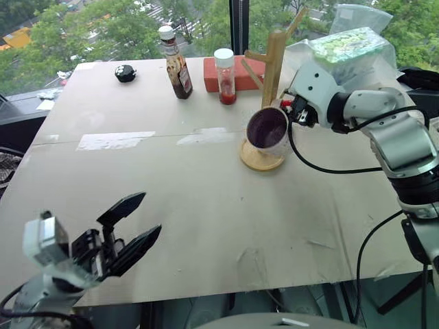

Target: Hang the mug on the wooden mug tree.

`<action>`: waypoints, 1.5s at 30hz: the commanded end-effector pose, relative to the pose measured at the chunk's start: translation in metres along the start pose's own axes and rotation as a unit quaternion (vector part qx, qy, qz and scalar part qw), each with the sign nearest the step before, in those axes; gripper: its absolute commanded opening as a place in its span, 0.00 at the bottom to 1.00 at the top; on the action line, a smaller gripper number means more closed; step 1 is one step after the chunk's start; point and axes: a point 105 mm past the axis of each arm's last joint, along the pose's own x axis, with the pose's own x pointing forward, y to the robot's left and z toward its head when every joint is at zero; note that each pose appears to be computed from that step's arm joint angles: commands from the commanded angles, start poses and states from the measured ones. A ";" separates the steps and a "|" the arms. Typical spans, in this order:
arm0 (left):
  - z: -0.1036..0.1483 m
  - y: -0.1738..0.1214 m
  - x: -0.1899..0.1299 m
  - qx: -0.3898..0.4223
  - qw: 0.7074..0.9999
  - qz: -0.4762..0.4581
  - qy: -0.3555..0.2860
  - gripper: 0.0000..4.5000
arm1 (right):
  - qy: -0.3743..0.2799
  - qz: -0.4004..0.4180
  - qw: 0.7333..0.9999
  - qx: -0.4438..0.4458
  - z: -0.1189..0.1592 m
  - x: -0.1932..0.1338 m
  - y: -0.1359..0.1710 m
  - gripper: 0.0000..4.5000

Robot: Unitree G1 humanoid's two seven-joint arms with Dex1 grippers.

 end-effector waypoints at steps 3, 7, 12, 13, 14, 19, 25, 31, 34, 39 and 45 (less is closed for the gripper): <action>0.006 -0.010 -0.011 0.010 1.000 -0.021 -0.017 1.00 | -0.075 -0.001 0.997 0.028 0.016 -0.059 -0.010 0.76; 0.005 -0.004 0.007 -0.003 0.999 -0.038 -0.014 1.00 | -0.083 -0.013 0.995 0.056 0.013 -0.091 -0.012 0.76; 0.009 0.015 0.042 -0.014 0.999 -0.042 -0.011 1.00 | -0.078 -0.033 0.990 0.113 0.003 -0.121 -0.010 0.76; 0.008 0.019 0.048 -0.018 0.999 -0.048 -0.001 1.00 | -0.072 -0.028 0.989 0.130 -0.003 -0.129 -0.004 0.76; 0.008 0.022 0.053 -0.024 0.998 -0.054 0.008 1.00 | -0.068 -0.020 0.987 0.145 -0.007 -0.136 0.002 0.76; 0.003 0.034 0.067 -0.033 0.995 -0.074 0.050 1.00 | -0.032 -0.007 0.979 0.199 -0.037 -0.146 0.034 0.76; -0.008 0.042 0.081 -0.019 0.992 -0.067 0.109 1.00 | -0.036 -0.004 0.970 0.241 -0.064 -0.141 0.068 0.76; -0.019 0.036 0.084 -0.006 0.986 -0.069 0.150 1.00 | -0.001 0.008 0.968 0.250 -0.090 -0.144 0.097 0.76; -0.026 0.038 0.086 0.015 0.983 -0.046 0.179 1.00 | 0.013 -0.001 0.966 0.260 -0.102 -0.149 0.104 0.76; -0.040 0.043 0.080 0.033 0.974 0.002 0.225 1.00 | 0.031 -0.038 0.966 0.255 -0.119 -0.156 0.114 0.76; -0.052 0.036 0.075 0.031 0.971 0.008 0.238 1.00 | 0.038 -0.059 0.966 0.248 -0.123 -0.162 0.122 0.76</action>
